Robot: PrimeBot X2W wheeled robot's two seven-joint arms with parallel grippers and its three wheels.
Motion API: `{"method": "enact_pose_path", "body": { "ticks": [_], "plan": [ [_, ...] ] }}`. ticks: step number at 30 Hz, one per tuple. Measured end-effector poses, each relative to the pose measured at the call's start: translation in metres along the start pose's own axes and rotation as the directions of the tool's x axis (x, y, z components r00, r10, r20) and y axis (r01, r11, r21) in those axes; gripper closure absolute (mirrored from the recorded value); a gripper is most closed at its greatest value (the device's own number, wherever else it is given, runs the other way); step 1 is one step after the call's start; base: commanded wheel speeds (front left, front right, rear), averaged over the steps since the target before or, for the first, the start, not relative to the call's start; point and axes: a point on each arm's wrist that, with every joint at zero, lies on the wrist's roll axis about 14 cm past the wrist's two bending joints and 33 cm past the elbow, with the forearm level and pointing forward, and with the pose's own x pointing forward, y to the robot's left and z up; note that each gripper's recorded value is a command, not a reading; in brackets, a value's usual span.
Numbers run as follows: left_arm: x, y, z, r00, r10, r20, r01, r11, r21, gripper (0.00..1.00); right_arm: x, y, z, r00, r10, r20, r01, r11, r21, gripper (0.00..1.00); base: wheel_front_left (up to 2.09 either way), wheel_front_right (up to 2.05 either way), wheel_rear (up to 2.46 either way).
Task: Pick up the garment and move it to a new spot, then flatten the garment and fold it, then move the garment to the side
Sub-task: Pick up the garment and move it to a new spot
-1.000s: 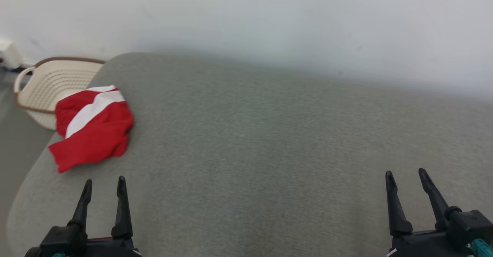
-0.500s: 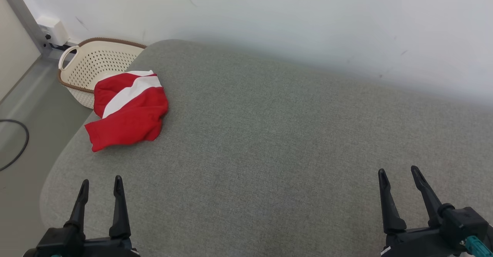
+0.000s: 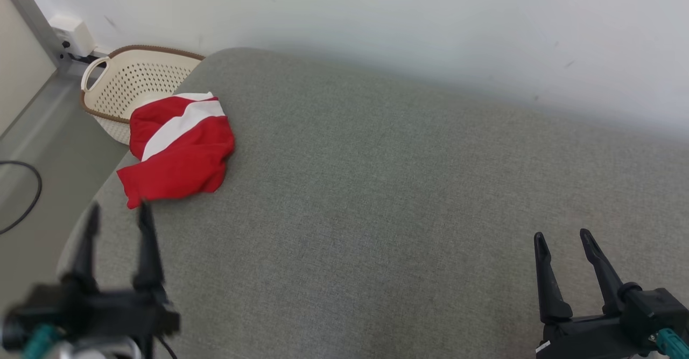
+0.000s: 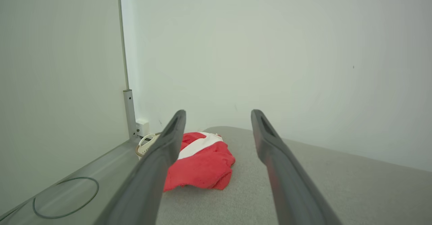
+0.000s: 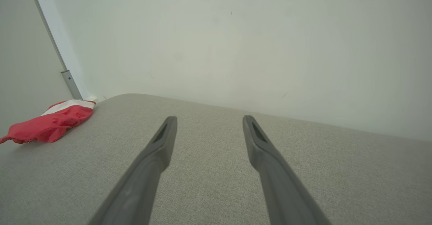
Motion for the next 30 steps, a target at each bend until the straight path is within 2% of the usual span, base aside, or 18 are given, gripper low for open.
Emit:
{"method": "enact_pose_path", "body": {
  "ticks": [7,12,15,20,25,30],
  "plan": [
    [0.059,0.008,0.103,0.958,-0.028,0.286,0.001,0.995,0.096,0.0,0.008,-0.002,-0.002,1.0,0.012,-0.002,-0.012,1.0,0.005,0.0,0.0,0.0,0.0],
    [0.103,0.012,0.116,0.964,-0.038,0.264,0.007,0.993,0.121,0.0,0.013,-0.013,-0.007,1.0,0.004,-0.008,-0.004,1.0,0.0,0.0,0.0,0.0,0.0],
    [0.131,0.014,0.091,0.987,-0.03,0.159,0.014,0.995,0.097,0.0,0.016,-0.021,-0.013,1.0,-0.002,-0.02,0.002,1.0,0.0,0.0,0.0,0.0,0.0],
    [0.161,0.024,0.008,0.994,0.001,-0.11,0.01,0.995,0.095,0.0,0.021,-0.036,-0.026,0.999,-0.015,-0.043,0.015,1.0,0.0,0.0,0.0,0.0,0.0],
    [0.159,0.029,-0.088,0.922,0.031,-0.387,0.0,0.997,0.079,0.0,0.023,-0.051,-0.044,0.997,-0.03,-0.076,0.031,0.999,0.011,0.0,0.0,0.0,0.0],
    [0.141,0.033,-0.161,0.815,0.06,-0.576,-0.027,0.997,0.066,0.0,0.023,-0.063,-0.063,0.992,-0.042,-0.116,0.044,0.999,0.019,0.0,0.0,0.0,0.0]
  ]
}}
